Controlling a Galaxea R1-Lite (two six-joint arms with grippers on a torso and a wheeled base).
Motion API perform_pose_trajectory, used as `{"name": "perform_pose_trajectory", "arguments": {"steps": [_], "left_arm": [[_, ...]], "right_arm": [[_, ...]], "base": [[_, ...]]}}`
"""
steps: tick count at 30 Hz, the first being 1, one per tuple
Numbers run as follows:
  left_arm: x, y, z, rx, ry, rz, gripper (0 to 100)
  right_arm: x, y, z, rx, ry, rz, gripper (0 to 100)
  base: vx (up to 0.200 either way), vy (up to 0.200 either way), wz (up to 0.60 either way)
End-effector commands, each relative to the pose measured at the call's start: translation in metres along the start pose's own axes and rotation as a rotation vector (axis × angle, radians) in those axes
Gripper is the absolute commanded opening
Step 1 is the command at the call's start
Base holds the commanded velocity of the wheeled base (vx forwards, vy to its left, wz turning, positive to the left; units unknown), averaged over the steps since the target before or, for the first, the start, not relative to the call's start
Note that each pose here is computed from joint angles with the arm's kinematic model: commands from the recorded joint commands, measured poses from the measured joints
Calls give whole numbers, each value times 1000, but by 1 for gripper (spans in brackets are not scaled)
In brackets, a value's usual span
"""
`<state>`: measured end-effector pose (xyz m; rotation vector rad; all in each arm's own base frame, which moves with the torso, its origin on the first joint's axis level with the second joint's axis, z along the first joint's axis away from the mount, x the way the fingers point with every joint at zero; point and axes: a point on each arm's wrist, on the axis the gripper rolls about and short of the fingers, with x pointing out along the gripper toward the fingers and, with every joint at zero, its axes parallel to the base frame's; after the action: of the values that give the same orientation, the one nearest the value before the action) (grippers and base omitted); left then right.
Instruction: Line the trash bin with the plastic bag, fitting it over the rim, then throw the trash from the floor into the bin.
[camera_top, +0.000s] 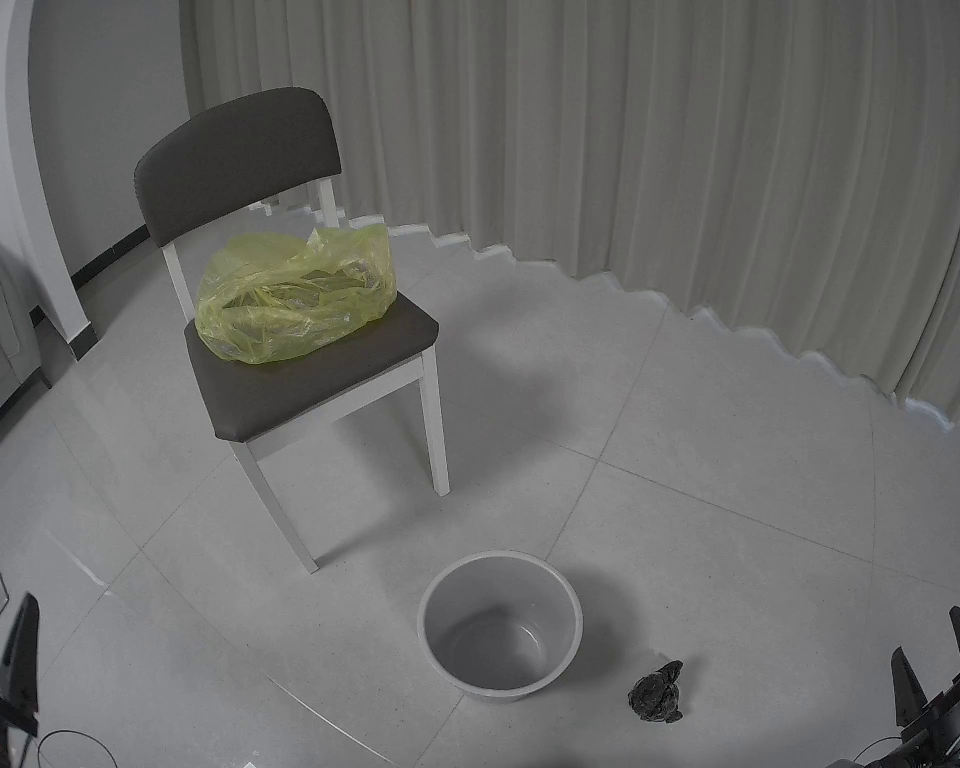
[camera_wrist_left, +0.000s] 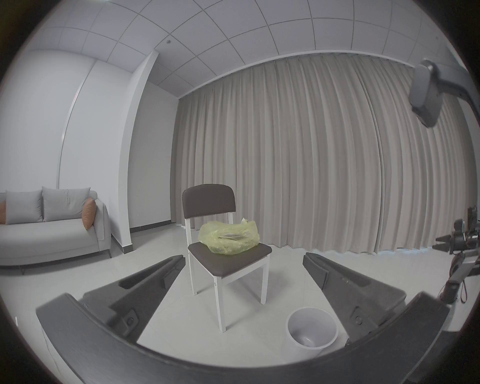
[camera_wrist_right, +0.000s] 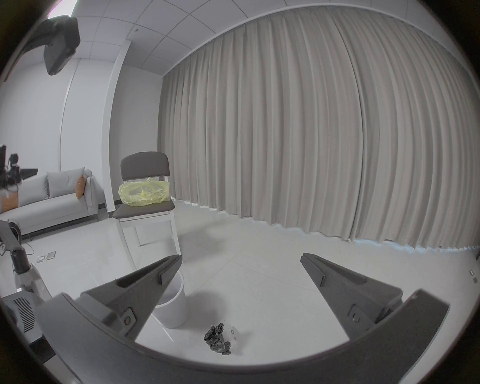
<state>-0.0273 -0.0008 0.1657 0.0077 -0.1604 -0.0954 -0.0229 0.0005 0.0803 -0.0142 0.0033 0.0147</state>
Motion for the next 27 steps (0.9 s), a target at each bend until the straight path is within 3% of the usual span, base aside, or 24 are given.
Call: {"name": "perform_pose_trajectory", "arguments": {"steps": [1,2,5,11,17,22,27], "left_arm": [[136,10,80,59,209,28,100],[136,10,80,59,209,28,100],[199,14,91,61,269,29,100],[278,25,72,103,382,68,100],[344,44,55,111,425,108,100],[372,53,48,118,430,131,100],[404,62,23,125,470,179,100]], "right_arm": [[0,0,-5,8,0,-5,100],[0,0,-5,8,0,-5,100],[0,0,-5,4,0,-10,100],[0,0,-5,10,0,-12,100],[0,0,-5,10,0,-10,100],[0,0,-5,13,-2,-13,100],[0,0,-5,22,-2,-18,100]], "base": [[0,0,0],[0,0,0],[0,0,0],[0,0,0],[0,0,0],[0,0,0],[0,0,0]]}}
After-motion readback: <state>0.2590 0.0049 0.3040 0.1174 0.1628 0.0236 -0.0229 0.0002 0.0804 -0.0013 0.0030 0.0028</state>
